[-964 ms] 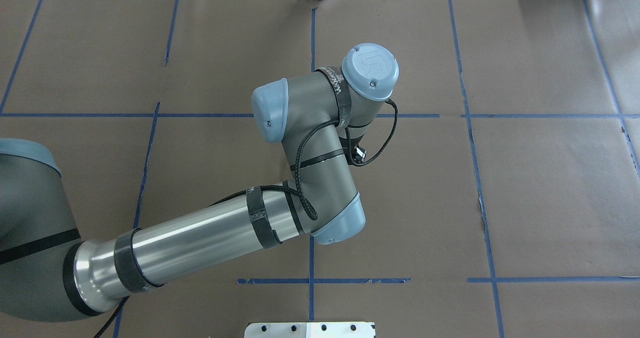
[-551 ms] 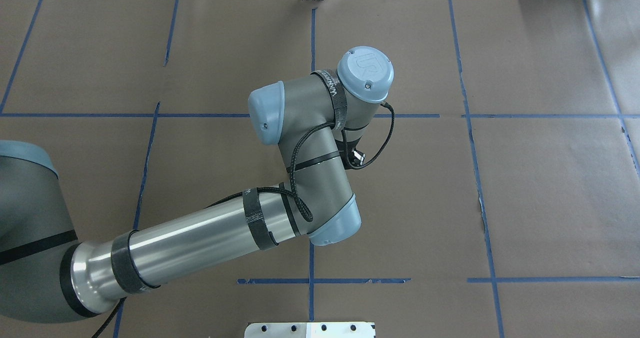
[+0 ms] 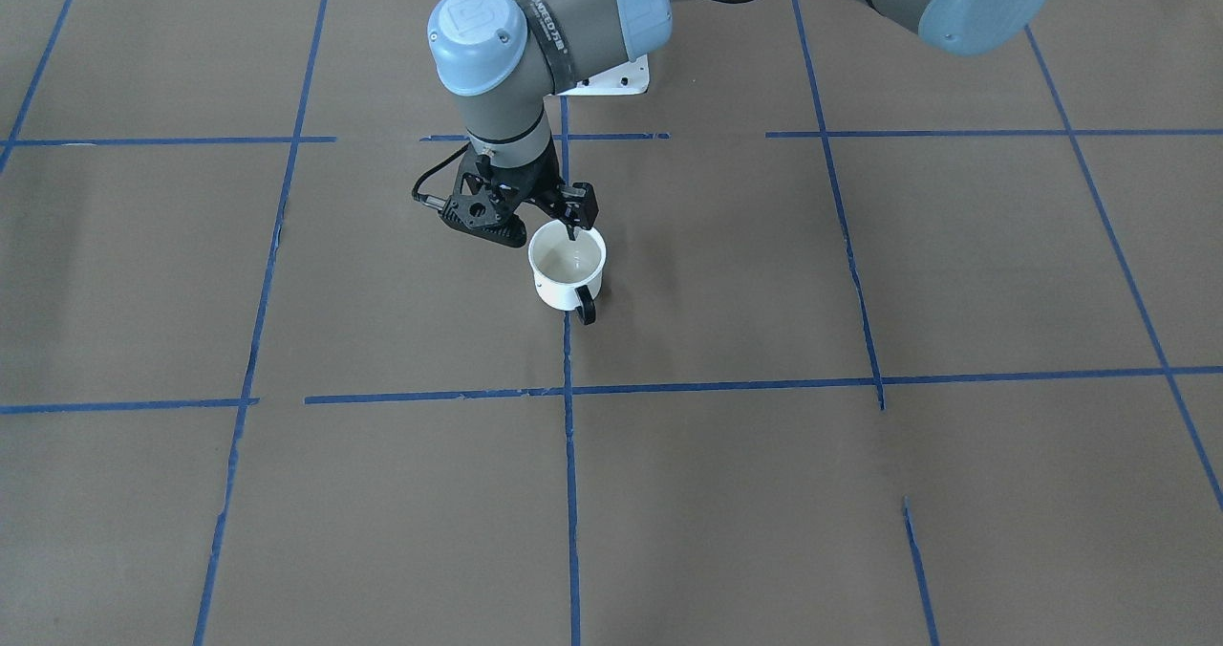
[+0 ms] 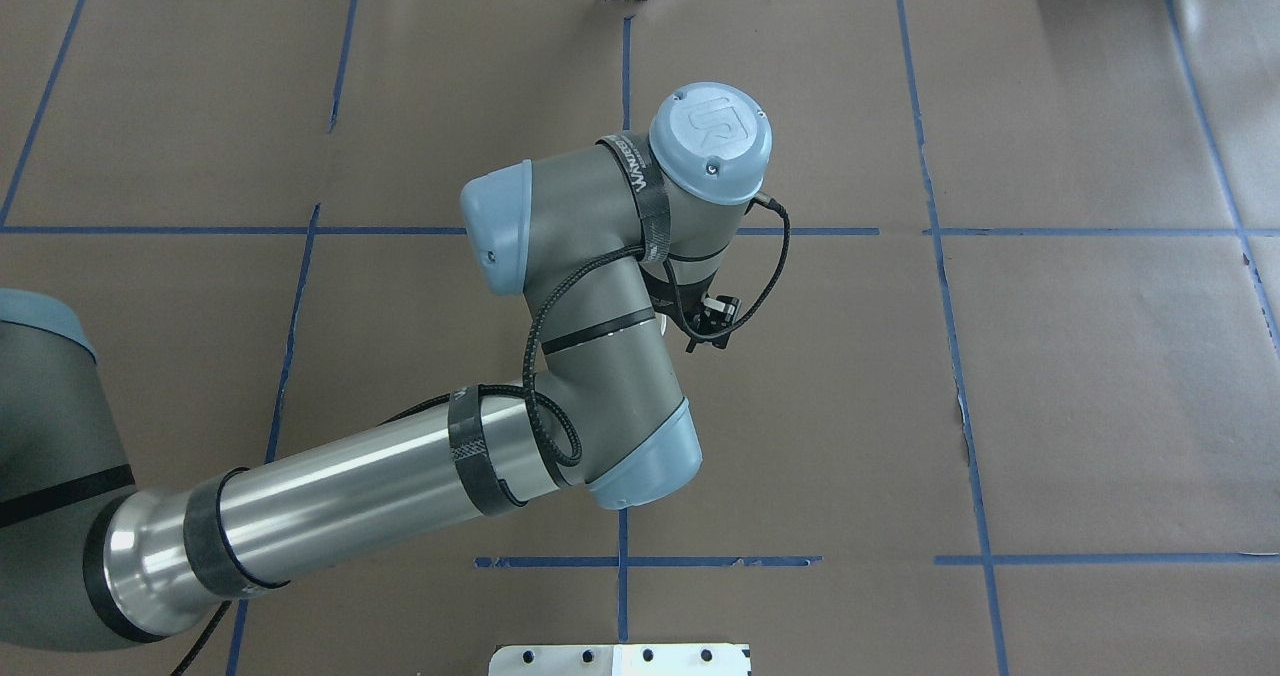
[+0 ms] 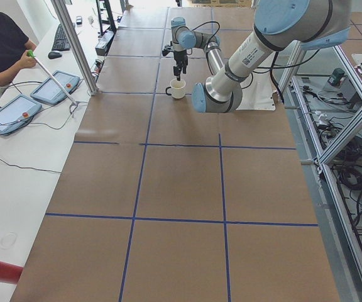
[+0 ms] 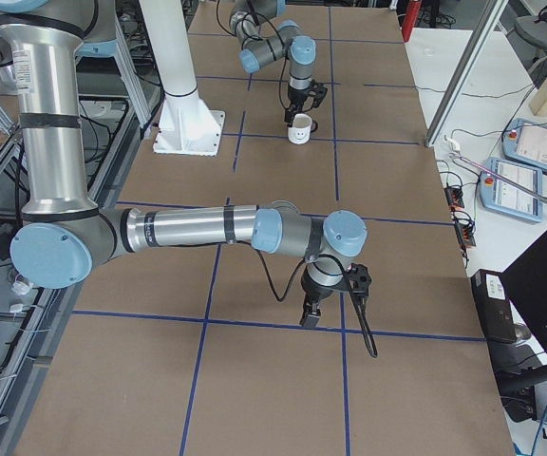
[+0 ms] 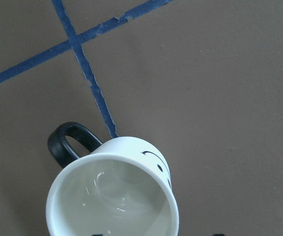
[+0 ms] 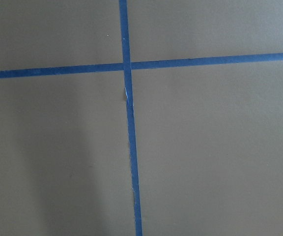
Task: Flip mug
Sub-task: 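Rotate the left wrist to turn the mug upright over the table, then set the mug down upright and open the left gripper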
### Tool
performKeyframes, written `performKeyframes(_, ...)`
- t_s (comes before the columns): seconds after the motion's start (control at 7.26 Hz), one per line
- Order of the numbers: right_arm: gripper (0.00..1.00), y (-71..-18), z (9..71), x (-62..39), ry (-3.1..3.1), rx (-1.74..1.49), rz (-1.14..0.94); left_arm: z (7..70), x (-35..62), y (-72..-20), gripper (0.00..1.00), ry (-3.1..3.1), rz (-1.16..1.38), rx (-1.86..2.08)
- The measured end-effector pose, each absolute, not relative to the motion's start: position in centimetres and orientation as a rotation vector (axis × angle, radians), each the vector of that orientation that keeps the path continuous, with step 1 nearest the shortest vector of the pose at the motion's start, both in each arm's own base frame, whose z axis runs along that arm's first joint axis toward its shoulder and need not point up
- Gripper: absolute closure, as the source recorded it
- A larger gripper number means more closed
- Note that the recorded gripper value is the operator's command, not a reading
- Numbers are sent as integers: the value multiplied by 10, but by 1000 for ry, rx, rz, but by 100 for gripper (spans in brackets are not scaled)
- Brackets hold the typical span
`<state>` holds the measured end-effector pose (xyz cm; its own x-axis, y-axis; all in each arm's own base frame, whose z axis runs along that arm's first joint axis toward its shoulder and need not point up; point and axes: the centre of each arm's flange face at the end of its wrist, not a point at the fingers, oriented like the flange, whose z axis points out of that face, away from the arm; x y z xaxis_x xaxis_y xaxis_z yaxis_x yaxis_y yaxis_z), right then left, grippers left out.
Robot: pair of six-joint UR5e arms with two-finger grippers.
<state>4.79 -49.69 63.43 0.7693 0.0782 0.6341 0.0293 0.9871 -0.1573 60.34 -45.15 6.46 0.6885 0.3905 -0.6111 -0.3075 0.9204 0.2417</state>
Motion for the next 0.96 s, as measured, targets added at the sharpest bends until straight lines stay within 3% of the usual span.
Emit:
performKeyframes(0.41,0,-497,634,48,-693,-162,27,51,478,-480,0,803,294,223)
performKeyframes(0.96,0,-497,634,48,-693,-162,27,127,365,-521,0,862,200,325)
